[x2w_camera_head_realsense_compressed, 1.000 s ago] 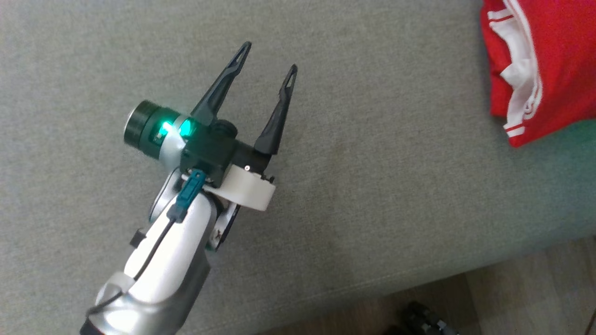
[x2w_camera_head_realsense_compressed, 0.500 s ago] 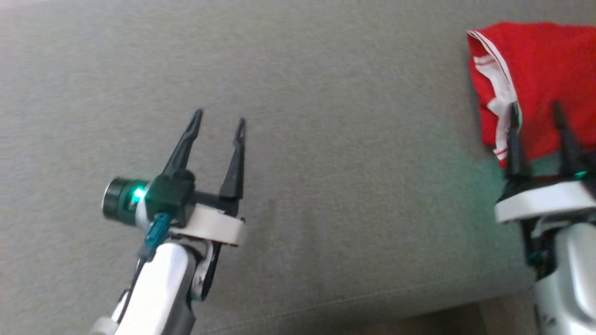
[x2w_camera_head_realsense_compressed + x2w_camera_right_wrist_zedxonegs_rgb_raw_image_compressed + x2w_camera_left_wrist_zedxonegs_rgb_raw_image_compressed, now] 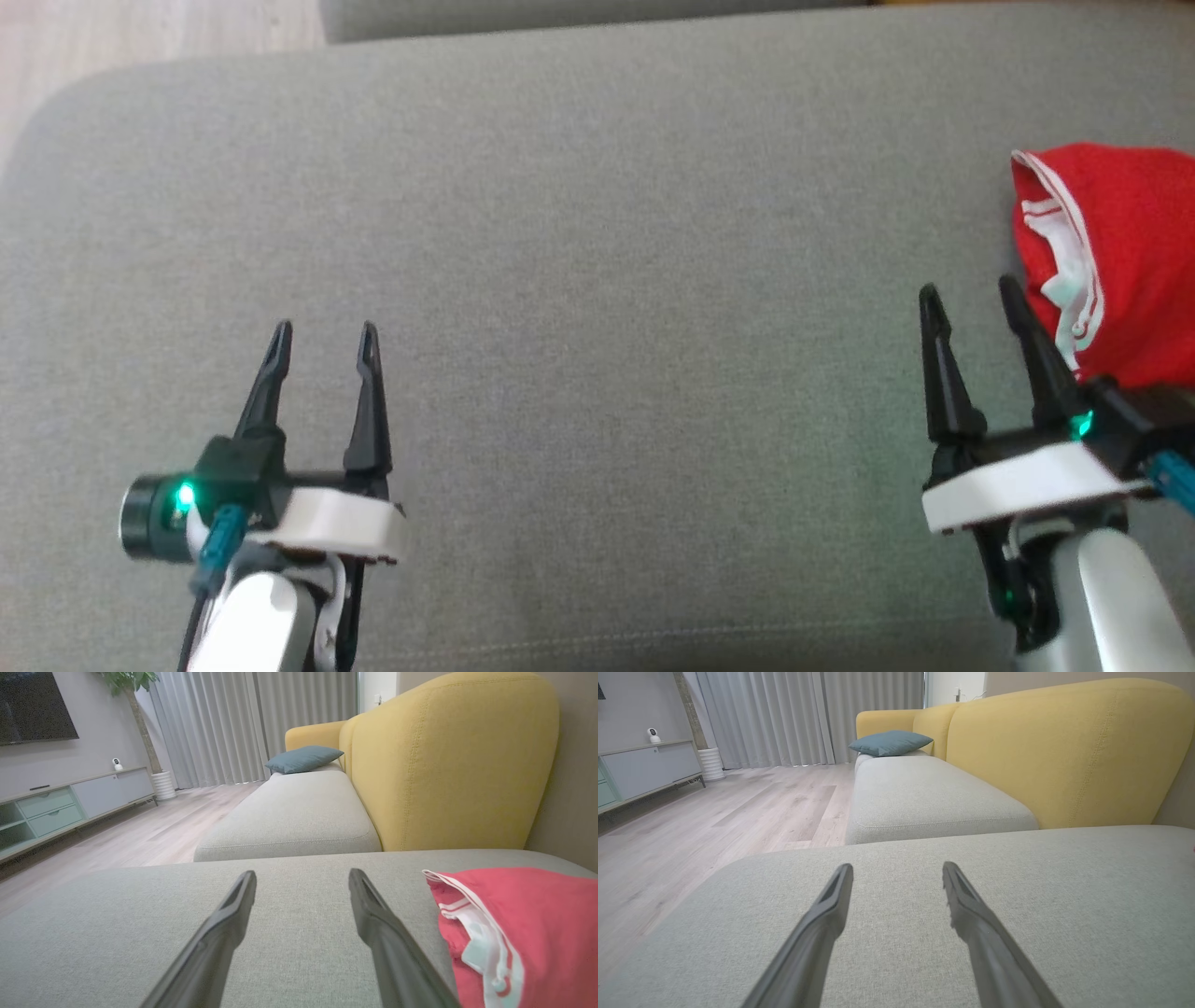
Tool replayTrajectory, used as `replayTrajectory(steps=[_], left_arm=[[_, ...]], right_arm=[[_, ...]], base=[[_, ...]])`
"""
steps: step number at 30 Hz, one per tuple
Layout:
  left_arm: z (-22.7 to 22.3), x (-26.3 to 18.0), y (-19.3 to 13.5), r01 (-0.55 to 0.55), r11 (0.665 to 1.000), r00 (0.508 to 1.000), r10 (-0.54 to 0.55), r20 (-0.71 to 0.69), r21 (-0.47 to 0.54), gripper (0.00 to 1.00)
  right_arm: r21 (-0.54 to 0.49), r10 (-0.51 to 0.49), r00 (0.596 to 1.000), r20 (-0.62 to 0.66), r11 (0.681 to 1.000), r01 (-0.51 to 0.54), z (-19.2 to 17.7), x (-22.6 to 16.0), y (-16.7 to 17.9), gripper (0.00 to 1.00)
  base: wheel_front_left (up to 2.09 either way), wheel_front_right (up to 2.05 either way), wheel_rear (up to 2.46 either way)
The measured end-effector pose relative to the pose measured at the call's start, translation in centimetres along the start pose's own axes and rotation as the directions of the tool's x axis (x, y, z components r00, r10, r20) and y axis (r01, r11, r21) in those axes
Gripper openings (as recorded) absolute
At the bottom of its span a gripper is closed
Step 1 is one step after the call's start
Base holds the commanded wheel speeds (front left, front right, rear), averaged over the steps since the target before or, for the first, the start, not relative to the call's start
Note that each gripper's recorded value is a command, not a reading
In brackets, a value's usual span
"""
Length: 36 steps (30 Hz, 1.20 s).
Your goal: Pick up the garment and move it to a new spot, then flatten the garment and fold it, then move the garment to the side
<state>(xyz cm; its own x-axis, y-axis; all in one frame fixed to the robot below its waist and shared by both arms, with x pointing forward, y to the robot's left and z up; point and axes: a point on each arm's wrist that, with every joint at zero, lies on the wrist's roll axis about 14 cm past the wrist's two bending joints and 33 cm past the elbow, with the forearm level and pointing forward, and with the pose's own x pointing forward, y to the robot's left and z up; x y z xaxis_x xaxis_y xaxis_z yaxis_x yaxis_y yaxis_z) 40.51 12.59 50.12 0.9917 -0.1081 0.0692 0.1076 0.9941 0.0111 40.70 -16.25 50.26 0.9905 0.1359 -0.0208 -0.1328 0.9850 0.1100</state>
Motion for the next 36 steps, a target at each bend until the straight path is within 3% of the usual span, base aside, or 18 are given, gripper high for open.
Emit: replayTrajectory(steps=[14,36], left_arm=[[0.3,-3.6,0.7,-0.018,1.0,1.0,0.019,-0.011,0.007,1.0],[-0.4,-4.4,1.2,-0.028,0.999,0.999,0.029,-0.037,0.018,1.0]], right_arm=[[0.004,-0.031,0.999,-0.024,1.0,0.031,0.5,-4.4,0.2,1.0],[0.005,-0.046,0.998,-0.032,0.999,0.047,0.6,-5.3,0.0,1.0]], base=[[0.0,0.0,0.0],[0.0,0.0,0.0]])
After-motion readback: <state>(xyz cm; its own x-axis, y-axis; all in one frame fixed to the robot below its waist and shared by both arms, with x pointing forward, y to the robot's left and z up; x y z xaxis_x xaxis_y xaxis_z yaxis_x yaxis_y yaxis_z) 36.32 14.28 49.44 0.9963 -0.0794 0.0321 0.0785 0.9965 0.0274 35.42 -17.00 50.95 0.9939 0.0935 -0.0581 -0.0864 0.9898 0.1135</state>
